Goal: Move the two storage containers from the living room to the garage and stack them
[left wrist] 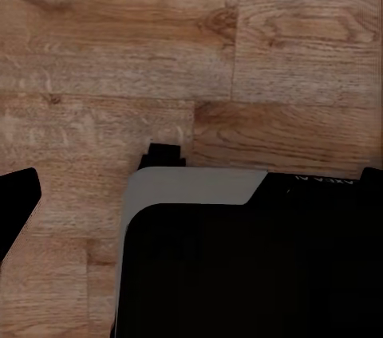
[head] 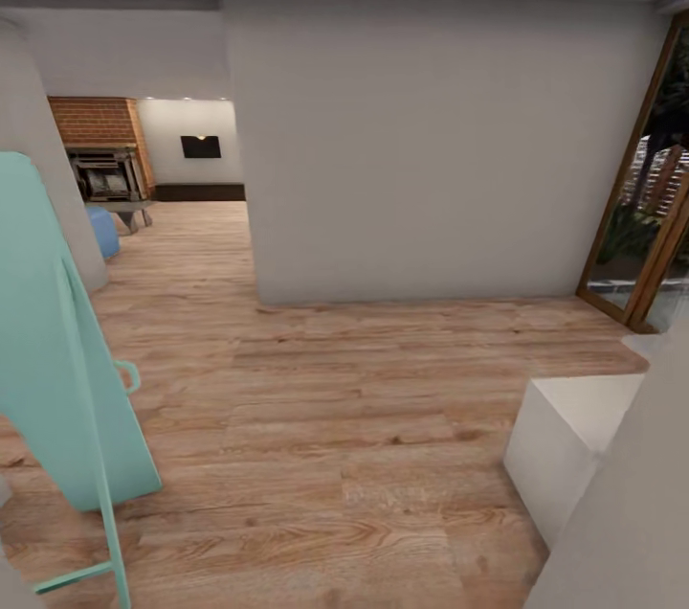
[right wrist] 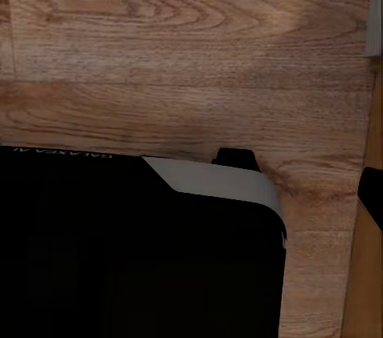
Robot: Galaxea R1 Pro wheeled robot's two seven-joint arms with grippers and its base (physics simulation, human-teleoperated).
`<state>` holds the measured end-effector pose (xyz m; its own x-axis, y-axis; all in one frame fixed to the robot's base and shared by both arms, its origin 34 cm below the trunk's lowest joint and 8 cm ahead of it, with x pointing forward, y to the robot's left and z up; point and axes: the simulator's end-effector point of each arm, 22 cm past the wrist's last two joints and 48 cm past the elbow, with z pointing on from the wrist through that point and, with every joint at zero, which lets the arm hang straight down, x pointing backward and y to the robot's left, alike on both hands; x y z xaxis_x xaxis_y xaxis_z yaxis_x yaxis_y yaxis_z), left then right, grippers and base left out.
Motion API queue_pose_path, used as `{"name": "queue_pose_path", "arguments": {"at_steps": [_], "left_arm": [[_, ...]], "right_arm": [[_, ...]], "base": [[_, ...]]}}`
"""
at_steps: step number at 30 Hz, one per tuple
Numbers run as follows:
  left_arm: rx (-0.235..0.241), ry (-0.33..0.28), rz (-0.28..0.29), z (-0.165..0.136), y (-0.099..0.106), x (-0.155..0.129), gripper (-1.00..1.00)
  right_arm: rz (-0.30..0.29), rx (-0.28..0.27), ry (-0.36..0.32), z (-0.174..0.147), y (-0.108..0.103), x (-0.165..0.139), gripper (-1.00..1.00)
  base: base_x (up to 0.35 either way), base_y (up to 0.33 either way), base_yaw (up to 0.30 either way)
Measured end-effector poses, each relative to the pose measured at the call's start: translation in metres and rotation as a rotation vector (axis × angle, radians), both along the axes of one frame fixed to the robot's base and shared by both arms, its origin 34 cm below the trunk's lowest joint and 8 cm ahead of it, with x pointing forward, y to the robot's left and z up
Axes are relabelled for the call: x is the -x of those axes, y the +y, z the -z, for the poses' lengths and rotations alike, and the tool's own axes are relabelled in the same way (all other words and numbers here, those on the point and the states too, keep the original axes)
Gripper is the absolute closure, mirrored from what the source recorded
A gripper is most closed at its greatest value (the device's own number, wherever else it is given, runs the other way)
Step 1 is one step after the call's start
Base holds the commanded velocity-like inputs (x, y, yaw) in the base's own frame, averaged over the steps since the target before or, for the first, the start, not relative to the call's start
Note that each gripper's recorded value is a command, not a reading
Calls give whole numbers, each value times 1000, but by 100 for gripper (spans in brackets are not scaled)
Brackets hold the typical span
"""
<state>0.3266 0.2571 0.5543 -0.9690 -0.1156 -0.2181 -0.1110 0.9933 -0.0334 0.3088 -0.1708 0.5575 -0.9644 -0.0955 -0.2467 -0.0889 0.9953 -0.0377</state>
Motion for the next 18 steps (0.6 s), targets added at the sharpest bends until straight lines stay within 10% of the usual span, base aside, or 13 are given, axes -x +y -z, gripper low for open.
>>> {"name": "queue_pose_path", "arguments": {"at_steps": [18], "left_arm": [[1,-1,0,0,-1,0,-100]], "right_arm": [[1,1,0,0,-1,0,-100]], "base": [[322,0,164]]}}
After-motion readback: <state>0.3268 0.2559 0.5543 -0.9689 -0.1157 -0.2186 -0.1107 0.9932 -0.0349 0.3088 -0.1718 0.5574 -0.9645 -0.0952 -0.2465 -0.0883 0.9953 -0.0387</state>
